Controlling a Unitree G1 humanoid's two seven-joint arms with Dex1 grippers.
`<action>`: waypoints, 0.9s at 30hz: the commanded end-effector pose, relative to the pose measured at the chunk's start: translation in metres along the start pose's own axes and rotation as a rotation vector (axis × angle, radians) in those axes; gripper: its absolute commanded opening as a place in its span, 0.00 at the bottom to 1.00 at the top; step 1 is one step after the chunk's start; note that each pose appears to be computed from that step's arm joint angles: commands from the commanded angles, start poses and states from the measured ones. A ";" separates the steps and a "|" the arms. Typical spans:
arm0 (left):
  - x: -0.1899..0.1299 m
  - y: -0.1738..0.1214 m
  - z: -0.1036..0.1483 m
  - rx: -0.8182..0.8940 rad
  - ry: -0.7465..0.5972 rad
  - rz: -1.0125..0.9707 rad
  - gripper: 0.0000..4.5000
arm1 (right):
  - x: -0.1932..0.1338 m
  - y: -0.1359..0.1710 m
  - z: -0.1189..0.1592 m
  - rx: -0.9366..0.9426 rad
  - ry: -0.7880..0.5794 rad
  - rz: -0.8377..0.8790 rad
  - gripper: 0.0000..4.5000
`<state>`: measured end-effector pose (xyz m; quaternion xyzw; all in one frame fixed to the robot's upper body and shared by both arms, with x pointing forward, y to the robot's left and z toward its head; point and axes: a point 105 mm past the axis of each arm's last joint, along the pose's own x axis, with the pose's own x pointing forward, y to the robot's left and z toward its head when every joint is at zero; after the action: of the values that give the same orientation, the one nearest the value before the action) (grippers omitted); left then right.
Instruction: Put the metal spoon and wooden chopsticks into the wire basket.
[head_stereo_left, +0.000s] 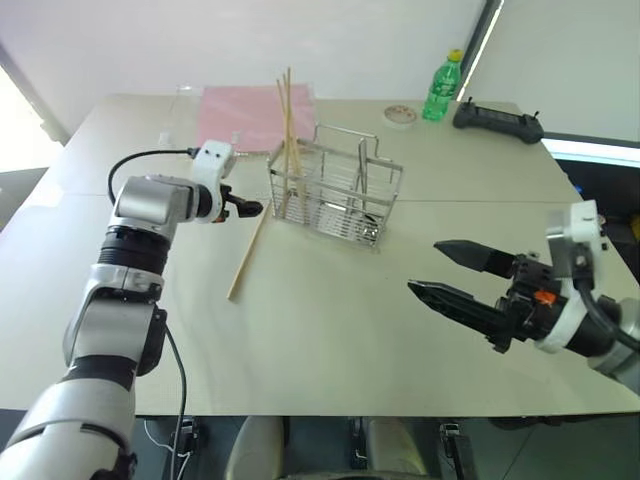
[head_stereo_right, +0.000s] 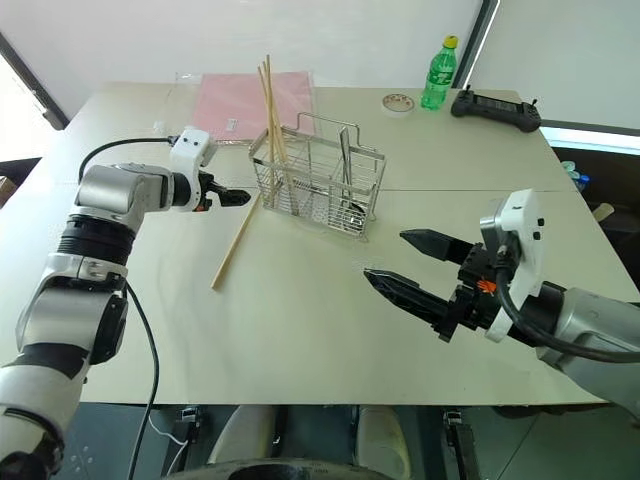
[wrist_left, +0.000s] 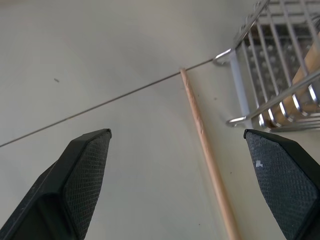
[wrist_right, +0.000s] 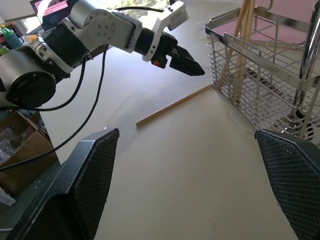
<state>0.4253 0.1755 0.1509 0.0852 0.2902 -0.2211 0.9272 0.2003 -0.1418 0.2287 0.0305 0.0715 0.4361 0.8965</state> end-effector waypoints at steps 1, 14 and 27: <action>0.004 -0.006 0.004 0.045 -0.007 -0.004 1.00 | -0.001 0.006 0.009 -0.028 -0.052 0.003 0.99; 0.032 -0.013 -0.002 0.055 0.079 0.001 1.00 | -0.005 0.012 0.007 -0.028 -0.040 -0.004 0.99; 0.035 -0.009 -0.013 0.029 0.141 0.010 0.04 | -0.006 0.011 0.005 -0.015 -0.043 -0.024 0.99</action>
<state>0.4422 0.1604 0.1232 0.1192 0.3427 -0.2115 0.9076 0.1915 -0.1412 0.2256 0.0351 0.0732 0.4207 0.9036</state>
